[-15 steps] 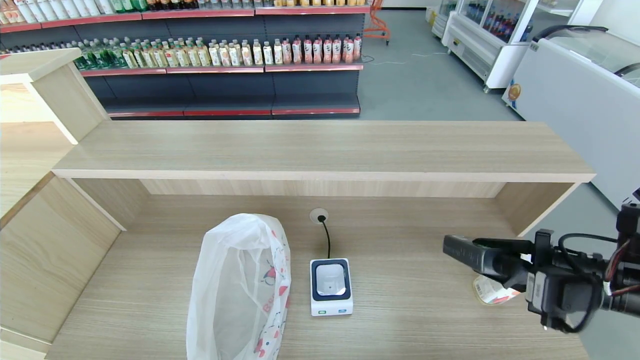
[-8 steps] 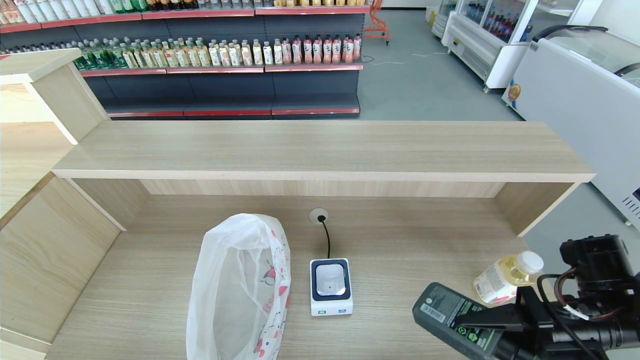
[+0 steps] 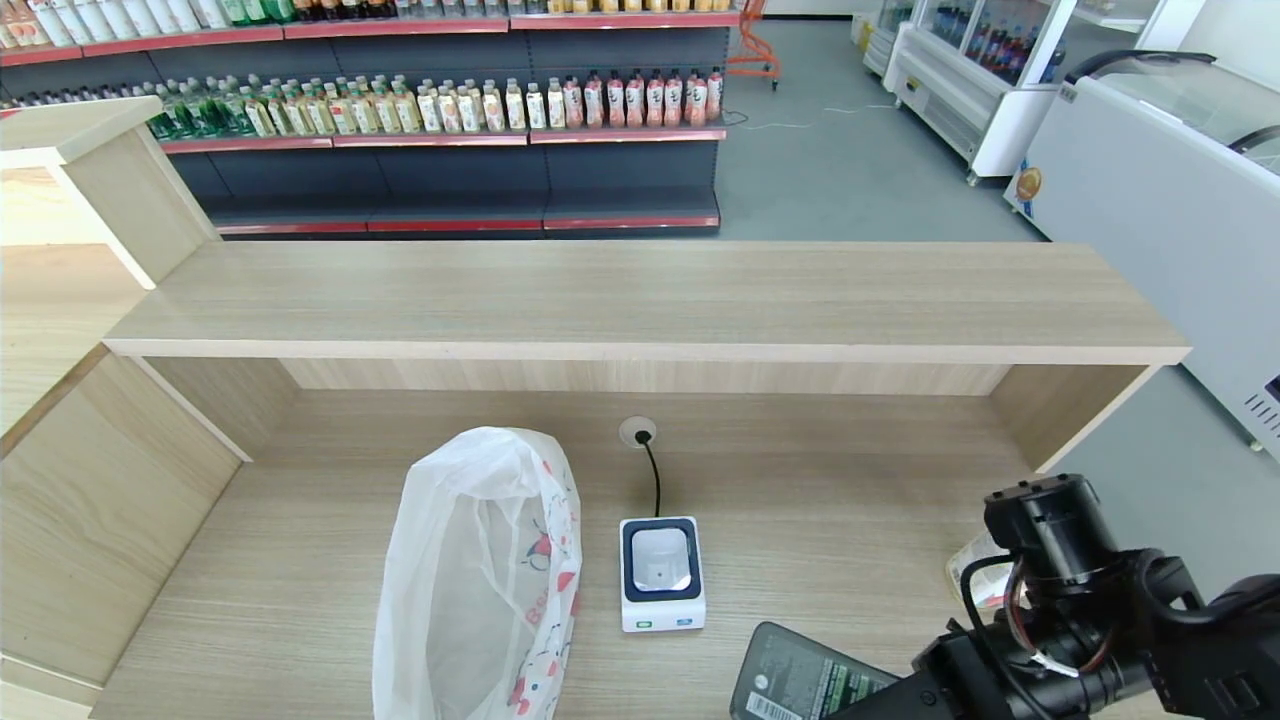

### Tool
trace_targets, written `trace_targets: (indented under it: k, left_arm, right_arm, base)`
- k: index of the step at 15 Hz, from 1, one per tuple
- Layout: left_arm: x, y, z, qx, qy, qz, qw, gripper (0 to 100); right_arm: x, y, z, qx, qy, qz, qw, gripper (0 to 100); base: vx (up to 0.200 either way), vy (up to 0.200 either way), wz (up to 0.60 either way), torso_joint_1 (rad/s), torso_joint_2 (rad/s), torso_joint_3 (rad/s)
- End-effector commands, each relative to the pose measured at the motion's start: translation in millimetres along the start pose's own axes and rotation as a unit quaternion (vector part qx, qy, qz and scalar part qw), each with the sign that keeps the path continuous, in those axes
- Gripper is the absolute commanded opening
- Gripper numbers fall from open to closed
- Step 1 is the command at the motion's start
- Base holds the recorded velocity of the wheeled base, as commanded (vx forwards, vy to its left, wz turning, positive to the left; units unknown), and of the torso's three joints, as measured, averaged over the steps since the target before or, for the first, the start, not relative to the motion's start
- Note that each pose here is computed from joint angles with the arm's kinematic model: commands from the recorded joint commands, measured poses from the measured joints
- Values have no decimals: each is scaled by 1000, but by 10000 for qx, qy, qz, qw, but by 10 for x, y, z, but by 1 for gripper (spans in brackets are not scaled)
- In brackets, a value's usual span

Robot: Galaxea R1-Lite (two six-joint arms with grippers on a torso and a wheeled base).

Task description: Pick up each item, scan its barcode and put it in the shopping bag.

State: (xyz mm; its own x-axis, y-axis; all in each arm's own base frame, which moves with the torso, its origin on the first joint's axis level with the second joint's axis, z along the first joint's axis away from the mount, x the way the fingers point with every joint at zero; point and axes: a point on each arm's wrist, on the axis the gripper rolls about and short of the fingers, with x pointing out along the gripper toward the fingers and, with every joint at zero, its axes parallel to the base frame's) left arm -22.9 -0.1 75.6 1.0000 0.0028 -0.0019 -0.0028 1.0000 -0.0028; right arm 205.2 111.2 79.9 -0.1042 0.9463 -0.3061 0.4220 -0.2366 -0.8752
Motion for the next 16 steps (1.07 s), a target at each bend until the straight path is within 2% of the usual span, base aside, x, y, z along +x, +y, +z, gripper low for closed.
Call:
trace_targets:
  k: [1, 2, 5, 8, 11, 16]
  left_arm:
    - [0, 0, 0, -2, -2, 2, 10000, 100]
    - [0, 0, 0, -2, -2, 2, 10000, 100]
    - [0, 0, 0, -2, -2, 2, 10000, 100]
    - [0, 0, 0, -2, -2, 2, 10000, 100]
    - [0, 0, 0, -2, -2, 2, 10000, 100]
    - [0, 0, 0, -2, -2, 2, 10000, 100]
  right_arm:
    - [318, -54, -144, -356, -442, -266, 9980, 0]
    - [357, -31, -192, -347, -462, -274, 9980, 0]
    - [476, -48, -555, -639, -374, -459, 9962, 0]
    - [525, 0, -601, -530, -431, -459, 9966, 0]
    - [796, 6, -624, -574, -753, -583, 9938, 0]
    - [837, -7, -685, -649, -736, -603, 9933, 0]
  base:
    - [0, 0, 0, 0, 0, 0]
    - [0, 0, 0, 0, 0, 0]
    - [0, 0, 0, 0, 0, 0]
    - [0, 0, 0, 0, 0, 0]
    - [0, 0, 0, 0, 0, 0]
    - [0, 0, 0, 0, 0, 0]
